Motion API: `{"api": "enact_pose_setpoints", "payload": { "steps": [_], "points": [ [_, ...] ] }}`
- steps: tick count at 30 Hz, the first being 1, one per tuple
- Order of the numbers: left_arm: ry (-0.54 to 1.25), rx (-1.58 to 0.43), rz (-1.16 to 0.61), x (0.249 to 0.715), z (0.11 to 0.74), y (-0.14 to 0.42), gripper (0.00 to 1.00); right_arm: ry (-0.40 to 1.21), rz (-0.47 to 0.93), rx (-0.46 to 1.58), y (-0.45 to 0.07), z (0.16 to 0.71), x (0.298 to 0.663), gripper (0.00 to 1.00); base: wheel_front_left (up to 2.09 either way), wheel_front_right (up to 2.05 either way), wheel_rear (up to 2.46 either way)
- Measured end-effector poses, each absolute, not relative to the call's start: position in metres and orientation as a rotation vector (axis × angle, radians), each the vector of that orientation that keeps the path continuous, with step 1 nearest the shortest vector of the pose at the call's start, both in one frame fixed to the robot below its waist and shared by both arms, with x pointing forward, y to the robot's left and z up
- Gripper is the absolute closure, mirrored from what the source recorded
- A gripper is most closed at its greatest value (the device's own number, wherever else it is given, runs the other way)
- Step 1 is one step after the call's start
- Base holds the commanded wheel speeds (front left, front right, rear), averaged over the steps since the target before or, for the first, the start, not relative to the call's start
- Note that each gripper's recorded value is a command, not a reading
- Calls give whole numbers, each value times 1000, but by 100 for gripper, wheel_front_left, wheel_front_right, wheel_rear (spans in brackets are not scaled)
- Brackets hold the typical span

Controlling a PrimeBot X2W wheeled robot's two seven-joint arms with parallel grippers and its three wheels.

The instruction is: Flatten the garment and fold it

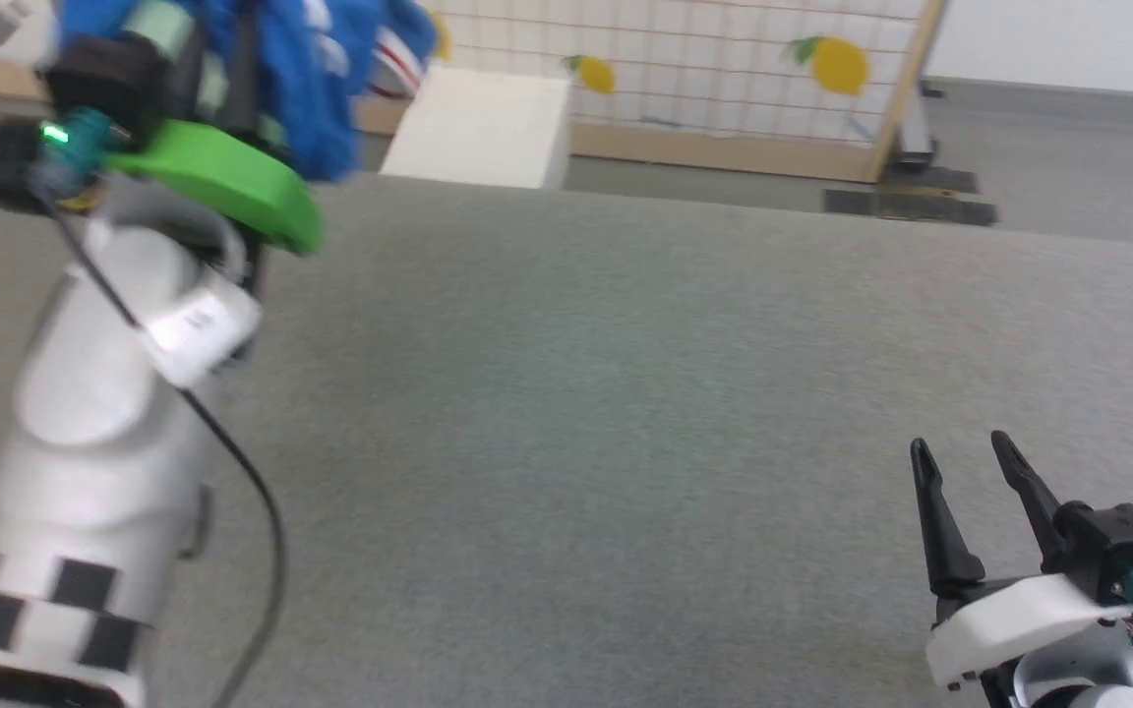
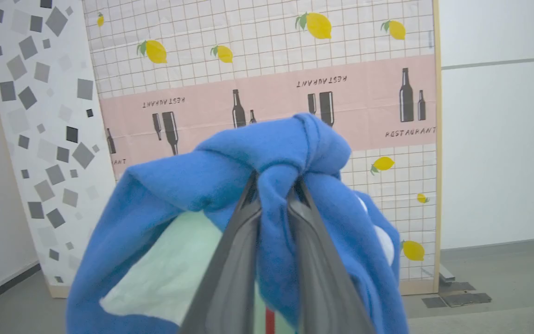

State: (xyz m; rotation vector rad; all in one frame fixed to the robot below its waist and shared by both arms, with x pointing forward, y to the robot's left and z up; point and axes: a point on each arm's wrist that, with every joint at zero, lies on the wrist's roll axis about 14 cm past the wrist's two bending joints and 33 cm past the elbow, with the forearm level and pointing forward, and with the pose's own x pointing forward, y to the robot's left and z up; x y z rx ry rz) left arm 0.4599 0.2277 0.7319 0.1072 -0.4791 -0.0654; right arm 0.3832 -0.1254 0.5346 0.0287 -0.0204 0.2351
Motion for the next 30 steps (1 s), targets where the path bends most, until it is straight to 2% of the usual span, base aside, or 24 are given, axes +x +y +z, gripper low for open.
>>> {"api": "enact_pose_setpoints", "payload": {
  "steps": [7,13,17,20,24,25,26,27,30],
  "points": [
    [-479,-39,-372,459,711,94,100,-24,102,22,-171,538,362,0,0,0,0],
    [-370,-130,-616,444,664,-5,100,-3,8,21,-201,533,348,0,0,0,0],
    [-186,-151,-676,437,593,-31,100,25,-32,28,-213,524,345,0,0,0,0],
    [20,-156,-677,424,518,-34,100,54,-53,35,-220,515,345,0,0,0,0],
    [195,-157,-671,408,457,-32,100,81,-67,36,-224,505,348,0,0,0,0],
    [222,-154,-672,405,447,-32,95,91,-70,36,-224,501,348,0,0,0,0],
    [238,-158,-671,404,442,-32,39,100,-71,36,-224,498,349,0,0,0,0],
    [242,-159,-673,403,440,-32,0,103,-70,36,-224,497,350,0,0,0,0],
    [180,-192,-681,407,461,-36,0,109,-56,38,-220,494,353,0,0,0,0]
  ]
}}
